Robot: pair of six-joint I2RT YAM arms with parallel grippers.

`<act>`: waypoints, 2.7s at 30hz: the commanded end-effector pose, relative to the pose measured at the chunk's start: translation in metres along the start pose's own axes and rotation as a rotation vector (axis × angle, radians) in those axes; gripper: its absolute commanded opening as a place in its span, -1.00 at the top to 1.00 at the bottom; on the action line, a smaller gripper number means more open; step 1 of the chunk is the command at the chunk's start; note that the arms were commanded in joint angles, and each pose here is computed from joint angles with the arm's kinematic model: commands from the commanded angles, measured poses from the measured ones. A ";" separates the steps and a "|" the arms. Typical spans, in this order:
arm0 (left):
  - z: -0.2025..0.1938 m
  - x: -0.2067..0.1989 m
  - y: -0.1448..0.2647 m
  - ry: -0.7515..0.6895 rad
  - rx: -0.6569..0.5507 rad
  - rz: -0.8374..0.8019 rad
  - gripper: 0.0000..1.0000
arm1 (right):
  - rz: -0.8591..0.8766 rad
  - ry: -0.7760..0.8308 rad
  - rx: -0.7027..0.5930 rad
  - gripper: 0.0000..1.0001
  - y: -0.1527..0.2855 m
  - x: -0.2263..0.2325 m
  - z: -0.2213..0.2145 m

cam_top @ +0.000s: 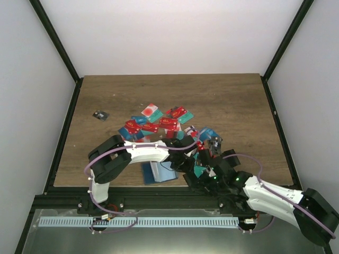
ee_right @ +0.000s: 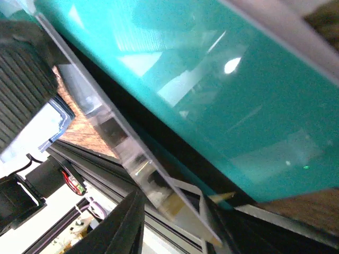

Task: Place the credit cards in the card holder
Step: Pick up the credit card from the center of the board, then insert the credit card into the card holder.

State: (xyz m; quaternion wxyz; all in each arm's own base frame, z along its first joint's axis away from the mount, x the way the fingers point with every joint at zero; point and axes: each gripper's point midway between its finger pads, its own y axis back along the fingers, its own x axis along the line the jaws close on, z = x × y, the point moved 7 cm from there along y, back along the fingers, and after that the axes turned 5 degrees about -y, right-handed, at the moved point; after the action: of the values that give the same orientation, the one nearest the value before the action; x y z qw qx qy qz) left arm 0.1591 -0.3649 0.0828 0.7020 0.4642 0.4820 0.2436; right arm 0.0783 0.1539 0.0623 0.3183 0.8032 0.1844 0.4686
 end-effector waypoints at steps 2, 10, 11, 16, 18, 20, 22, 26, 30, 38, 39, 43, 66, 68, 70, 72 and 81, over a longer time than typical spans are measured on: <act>-0.017 0.007 -0.011 0.028 0.058 0.031 0.40 | -0.038 -0.052 -0.027 0.63 0.004 -0.008 0.001; -0.010 -0.005 0.011 0.043 -0.004 -0.007 0.40 | -0.013 -0.041 -0.021 0.99 0.011 -0.001 -0.004; -0.009 -0.007 0.015 0.047 -0.014 -0.013 0.40 | -0.012 -0.036 -0.026 0.99 0.013 0.001 -0.004; -0.003 -0.015 0.038 0.063 -0.066 -0.033 0.40 | 0.009 -0.012 -0.030 0.99 0.019 0.012 -0.006; 0.000 -0.018 0.052 0.078 -0.100 -0.033 0.40 | 0.016 0.006 -0.035 0.99 0.022 0.018 -0.007; 0.004 -0.020 0.071 0.096 -0.148 -0.039 0.39 | 0.027 0.028 -0.049 0.99 0.026 0.027 -0.008; 0.007 -0.020 0.092 0.122 -0.203 -0.041 0.39 | 0.055 0.059 -0.073 0.99 0.033 0.041 -0.008; 0.009 -0.016 0.136 0.193 -0.311 -0.070 0.38 | 0.143 0.134 -0.134 0.99 0.052 0.076 -0.005; 0.003 -0.012 0.175 0.265 -0.415 -0.123 0.32 | 0.251 0.202 -0.215 0.99 0.076 0.114 -0.005; -0.015 -0.010 0.239 0.365 -0.632 -0.389 0.14 | 0.609 0.361 -0.341 0.99 0.130 0.182 -0.019; -0.018 -0.010 0.245 0.374 -0.654 -0.425 0.09 | 0.651 0.376 -0.343 0.99 0.135 0.188 -0.022; -0.023 -0.010 0.263 0.382 -0.717 -0.528 -0.05 | 0.785 0.438 -0.346 0.99 0.152 0.205 -0.032; -0.009 -0.028 0.278 0.277 -0.822 -0.676 0.49 | 0.964 0.614 -0.101 0.99 0.159 0.231 -0.059; -0.007 -0.028 0.276 0.275 -0.826 -0.675 0.67 | 0.961 0.616 -0.089 0.99 0.156 0.230 -0.059; -0.006 -0.027 0.277 0.281 -0.838 -0.670 0.87 | 0.957 0.616 -0.081 0.99 0.155 0.230 -0.059; -0.006 -0.026 0.279 0.280 -0.850 -0.666 0.92 | 0.952 0.616 -0.068 0.99 0.153 0.229 -0.059; -0.025 -0.001 0.266 0.334 -0.808 -0.503 0.92 | 0.785 0.628 -0.137 -0.19 0.139 0.223 -0.047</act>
State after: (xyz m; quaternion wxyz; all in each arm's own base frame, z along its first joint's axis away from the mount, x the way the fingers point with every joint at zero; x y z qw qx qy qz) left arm 0.1669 -0.2512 0.3360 0.7886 -0.0573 0.5562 0.2560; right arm 0.1447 0.2006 0.3091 0.0739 0.6318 -0.0995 0.7651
